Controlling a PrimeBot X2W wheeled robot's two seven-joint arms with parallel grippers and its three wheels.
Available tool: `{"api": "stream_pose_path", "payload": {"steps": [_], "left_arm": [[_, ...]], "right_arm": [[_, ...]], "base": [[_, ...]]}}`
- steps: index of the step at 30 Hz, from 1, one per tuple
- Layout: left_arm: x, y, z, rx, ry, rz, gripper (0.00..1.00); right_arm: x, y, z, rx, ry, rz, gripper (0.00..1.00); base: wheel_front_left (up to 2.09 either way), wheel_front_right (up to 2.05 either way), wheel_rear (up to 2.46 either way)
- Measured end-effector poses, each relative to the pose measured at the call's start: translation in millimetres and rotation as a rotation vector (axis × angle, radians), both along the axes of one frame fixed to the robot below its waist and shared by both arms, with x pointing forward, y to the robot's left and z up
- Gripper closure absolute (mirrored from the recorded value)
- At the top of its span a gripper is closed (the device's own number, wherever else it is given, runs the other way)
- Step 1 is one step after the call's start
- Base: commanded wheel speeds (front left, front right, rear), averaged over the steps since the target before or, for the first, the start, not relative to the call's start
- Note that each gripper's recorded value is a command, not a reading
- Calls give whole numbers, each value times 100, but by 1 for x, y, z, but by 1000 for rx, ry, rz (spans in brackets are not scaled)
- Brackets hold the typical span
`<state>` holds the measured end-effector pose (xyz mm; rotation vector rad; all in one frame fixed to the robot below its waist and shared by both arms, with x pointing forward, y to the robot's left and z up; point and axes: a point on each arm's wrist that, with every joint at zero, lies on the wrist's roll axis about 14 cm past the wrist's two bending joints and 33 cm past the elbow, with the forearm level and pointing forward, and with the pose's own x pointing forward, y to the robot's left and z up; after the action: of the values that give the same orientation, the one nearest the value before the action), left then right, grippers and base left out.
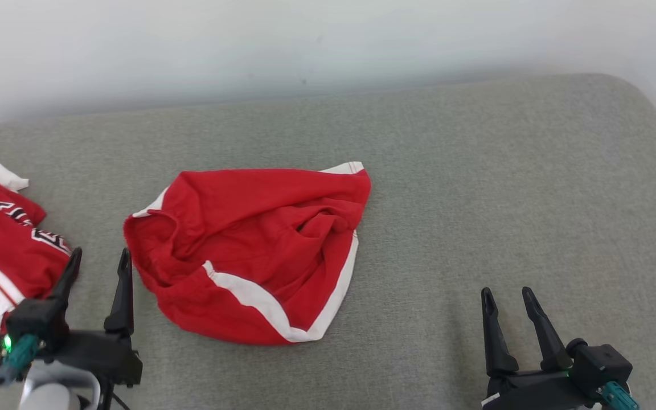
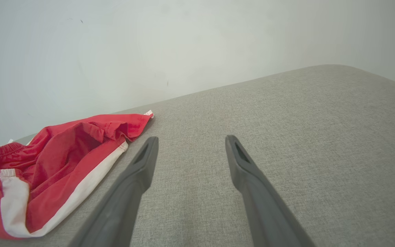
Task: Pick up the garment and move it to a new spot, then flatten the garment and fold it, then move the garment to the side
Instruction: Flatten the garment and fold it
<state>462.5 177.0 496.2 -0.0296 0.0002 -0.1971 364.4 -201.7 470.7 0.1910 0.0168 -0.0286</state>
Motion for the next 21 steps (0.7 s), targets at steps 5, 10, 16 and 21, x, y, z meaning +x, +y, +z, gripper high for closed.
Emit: {"api": "stream_pose_path", "payload": {"steps": [5,10,16,21], "left_arm": [[-21,8,8,-31,-35,53,0],[-40,13,14,-30,-66,100,0],[-60,28,16,-24,-82,185,0],[-79,38,9,-33,-64,239,0]], "right_arm": [[1,7,1,2,-4,21,0],[3,11,3,3,-12,33,0],[6,15,4,4,-16,48,0],[7,21,4,1,-17,66,0]], "base": [[0,0,0],[0,0,0],[0,0,0],[0,0,0]]}}
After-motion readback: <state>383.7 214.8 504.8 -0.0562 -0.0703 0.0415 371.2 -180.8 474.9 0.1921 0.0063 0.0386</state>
